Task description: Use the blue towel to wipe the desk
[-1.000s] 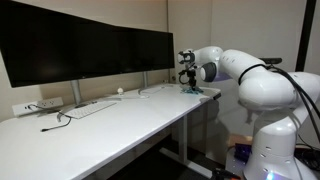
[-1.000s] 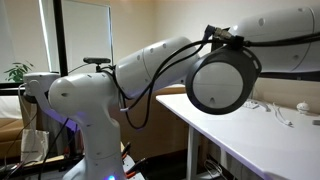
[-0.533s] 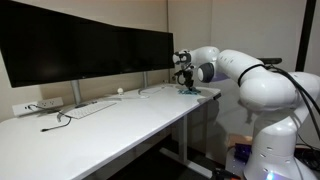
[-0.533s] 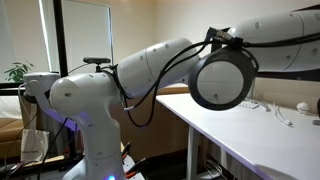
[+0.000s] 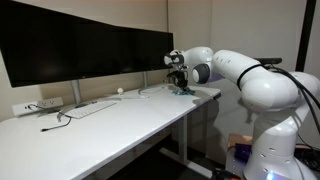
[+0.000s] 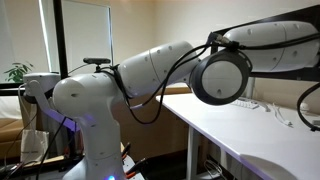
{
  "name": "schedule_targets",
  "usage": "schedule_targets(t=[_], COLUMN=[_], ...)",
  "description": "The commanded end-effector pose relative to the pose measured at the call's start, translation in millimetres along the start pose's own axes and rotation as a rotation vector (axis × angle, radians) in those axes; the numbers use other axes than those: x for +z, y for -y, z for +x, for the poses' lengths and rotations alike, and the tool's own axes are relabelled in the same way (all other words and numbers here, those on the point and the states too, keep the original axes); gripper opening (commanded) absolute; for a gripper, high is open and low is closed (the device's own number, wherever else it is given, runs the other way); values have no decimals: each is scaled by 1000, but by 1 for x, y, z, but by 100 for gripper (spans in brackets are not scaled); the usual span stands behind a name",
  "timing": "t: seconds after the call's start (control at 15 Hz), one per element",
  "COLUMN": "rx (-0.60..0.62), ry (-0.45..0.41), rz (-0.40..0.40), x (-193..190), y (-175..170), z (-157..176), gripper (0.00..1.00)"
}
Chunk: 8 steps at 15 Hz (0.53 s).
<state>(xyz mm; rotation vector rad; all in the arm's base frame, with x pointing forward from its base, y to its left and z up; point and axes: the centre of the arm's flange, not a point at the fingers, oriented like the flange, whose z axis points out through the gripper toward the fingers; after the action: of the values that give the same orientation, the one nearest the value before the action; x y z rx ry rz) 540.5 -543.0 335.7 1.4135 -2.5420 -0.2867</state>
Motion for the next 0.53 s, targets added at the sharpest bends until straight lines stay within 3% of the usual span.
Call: schedule_targets(t=[0.0,0.47], rx=[-118,-264], ry=[-45,-124], rz=[-47,-75], x=[10,11], y=[9,5], z=[-24,-64], gripper=[7,7])
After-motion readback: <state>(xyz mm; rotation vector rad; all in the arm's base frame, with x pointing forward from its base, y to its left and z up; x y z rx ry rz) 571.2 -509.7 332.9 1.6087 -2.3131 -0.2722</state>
